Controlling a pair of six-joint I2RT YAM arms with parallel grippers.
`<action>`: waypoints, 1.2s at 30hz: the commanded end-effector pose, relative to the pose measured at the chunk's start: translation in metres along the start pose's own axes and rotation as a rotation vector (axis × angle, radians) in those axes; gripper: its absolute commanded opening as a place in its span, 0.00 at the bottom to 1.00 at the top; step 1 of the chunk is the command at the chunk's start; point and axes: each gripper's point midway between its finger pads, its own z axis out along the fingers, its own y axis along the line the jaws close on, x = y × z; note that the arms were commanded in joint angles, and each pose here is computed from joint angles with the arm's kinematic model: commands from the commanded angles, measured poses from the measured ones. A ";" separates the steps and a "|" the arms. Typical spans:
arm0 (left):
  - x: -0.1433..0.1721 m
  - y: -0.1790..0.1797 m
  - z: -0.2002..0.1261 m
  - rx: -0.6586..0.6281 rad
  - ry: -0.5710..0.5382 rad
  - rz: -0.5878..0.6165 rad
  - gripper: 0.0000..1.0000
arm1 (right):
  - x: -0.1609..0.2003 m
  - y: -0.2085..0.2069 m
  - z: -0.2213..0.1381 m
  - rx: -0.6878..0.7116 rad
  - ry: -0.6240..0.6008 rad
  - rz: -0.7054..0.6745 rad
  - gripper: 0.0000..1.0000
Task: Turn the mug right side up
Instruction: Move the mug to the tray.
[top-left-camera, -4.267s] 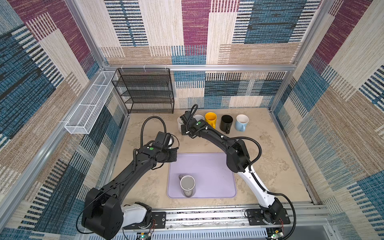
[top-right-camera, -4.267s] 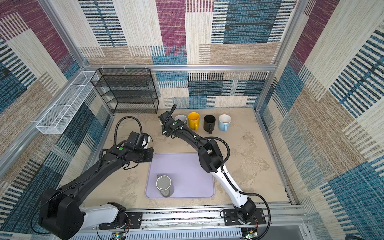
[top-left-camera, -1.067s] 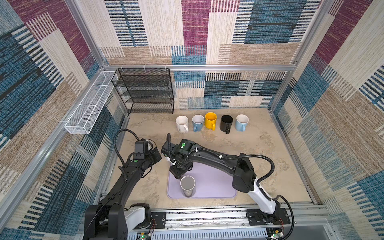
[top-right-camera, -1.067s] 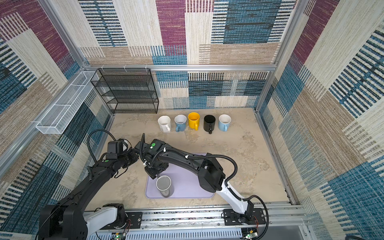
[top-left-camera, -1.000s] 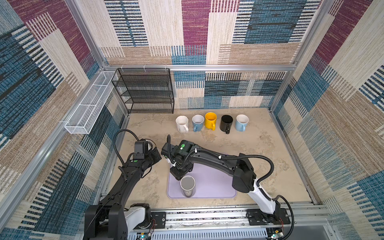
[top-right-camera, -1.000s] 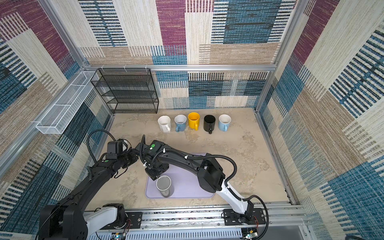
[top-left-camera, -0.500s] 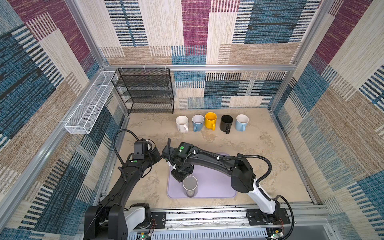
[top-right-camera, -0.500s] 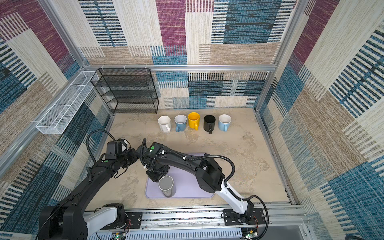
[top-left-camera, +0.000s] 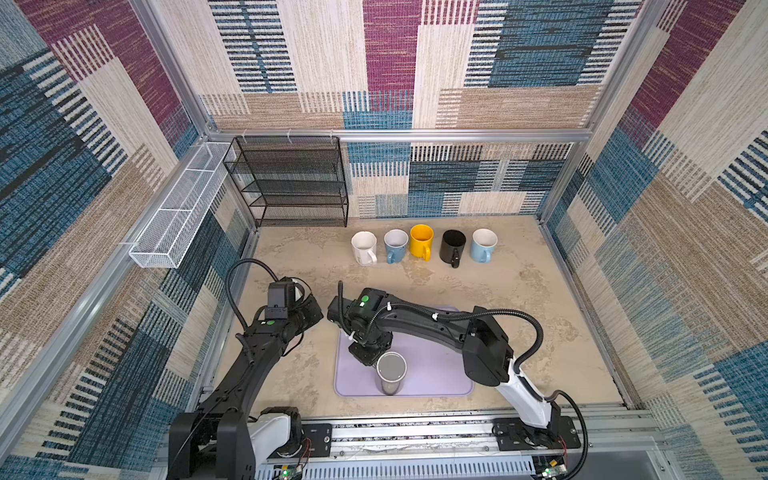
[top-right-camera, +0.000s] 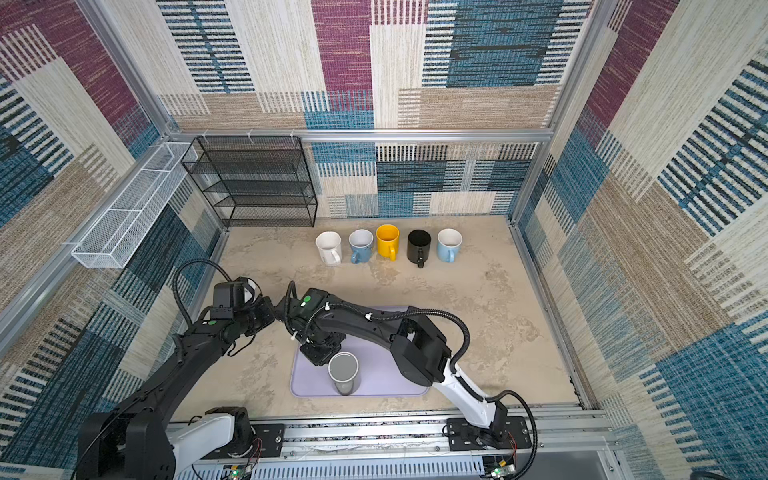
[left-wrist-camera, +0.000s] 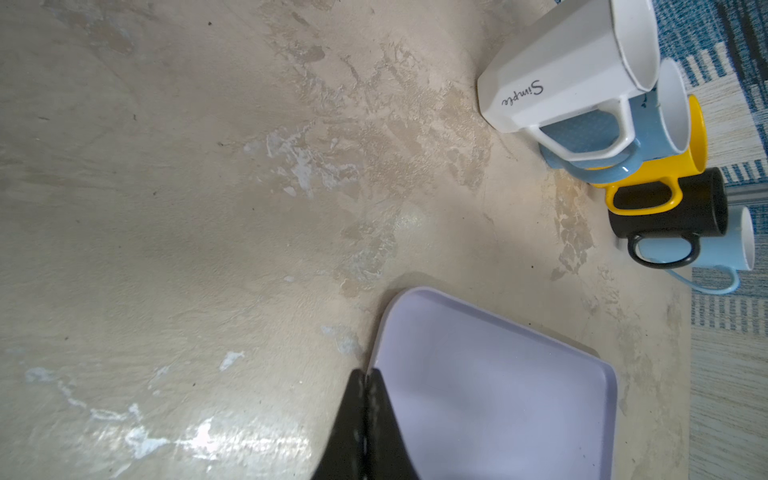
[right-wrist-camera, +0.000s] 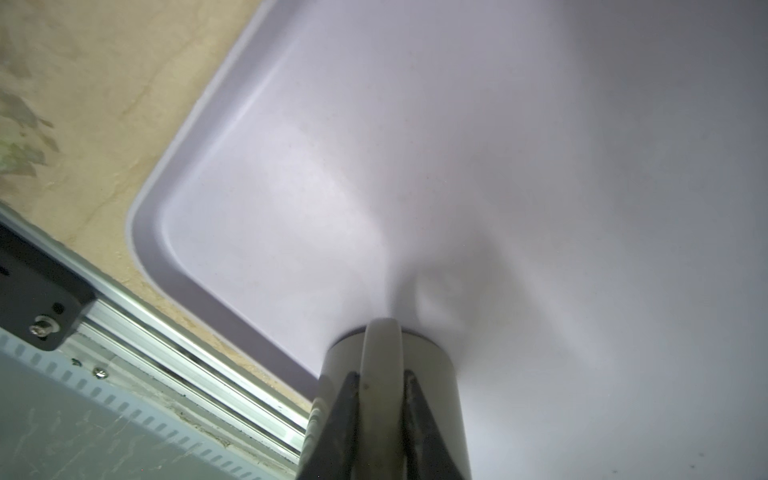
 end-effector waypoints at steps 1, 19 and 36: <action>-0.006 -0.006 -0.002 0.017 -0.018 0.008 0.06 | -0.005 -0.017 -0.003 0.098 -0.033 -0.064 0.18; -0.007 -0.006 -0.002 0.019 -0.018 0.012 0.06 | -0.015 -0.063 -0.014 0.213 -0.097 -0.094 0.17; -0.006 0.000 -0.002 -0.011 -0.013 0.017 0.06 | 0.000 -0.051 0.005 0.145 -0.058 -0.337 0.22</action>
